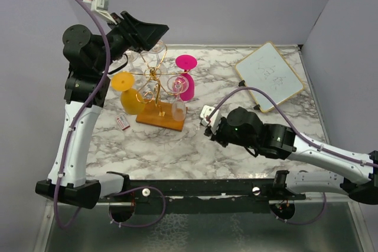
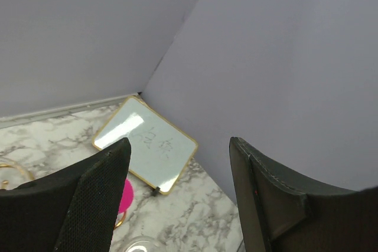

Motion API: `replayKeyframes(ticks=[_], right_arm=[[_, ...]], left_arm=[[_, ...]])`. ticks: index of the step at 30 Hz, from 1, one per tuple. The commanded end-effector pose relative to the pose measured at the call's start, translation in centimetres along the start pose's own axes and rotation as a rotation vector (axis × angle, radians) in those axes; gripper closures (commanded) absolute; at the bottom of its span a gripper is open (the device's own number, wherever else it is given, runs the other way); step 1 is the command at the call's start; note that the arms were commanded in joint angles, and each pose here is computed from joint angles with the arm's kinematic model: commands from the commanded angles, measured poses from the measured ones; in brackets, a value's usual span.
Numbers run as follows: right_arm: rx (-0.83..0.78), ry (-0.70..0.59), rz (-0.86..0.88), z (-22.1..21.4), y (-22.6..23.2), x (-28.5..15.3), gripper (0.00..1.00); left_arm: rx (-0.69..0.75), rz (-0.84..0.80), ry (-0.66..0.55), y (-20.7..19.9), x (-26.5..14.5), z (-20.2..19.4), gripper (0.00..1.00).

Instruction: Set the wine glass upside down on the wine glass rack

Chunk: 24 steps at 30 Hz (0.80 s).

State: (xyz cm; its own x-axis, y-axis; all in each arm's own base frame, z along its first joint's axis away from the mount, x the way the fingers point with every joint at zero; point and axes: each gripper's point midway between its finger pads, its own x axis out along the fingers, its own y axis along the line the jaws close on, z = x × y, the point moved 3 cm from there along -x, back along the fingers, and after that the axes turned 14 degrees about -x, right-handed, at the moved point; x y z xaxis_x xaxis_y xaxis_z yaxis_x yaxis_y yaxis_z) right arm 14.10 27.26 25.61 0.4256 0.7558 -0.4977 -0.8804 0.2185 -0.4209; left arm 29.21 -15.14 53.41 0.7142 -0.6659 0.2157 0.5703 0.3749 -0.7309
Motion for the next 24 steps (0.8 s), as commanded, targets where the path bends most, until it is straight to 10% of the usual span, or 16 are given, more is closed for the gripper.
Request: replayKeyframes(ticks=[1,24], right_arm=[[0.104,-0.045,-0.289,0.6,-3.9,-1.5,0.99],[0.223,-0.564,-0.971,8.0,-14.3,-12.5,0.99]], left_arm=[[-0.038,-0.118,0.052,-2.6,1.7,-2.2,0.3],[-0.539,-0.046,-0.052,-5.3,5.8,-8.8,0.31]])
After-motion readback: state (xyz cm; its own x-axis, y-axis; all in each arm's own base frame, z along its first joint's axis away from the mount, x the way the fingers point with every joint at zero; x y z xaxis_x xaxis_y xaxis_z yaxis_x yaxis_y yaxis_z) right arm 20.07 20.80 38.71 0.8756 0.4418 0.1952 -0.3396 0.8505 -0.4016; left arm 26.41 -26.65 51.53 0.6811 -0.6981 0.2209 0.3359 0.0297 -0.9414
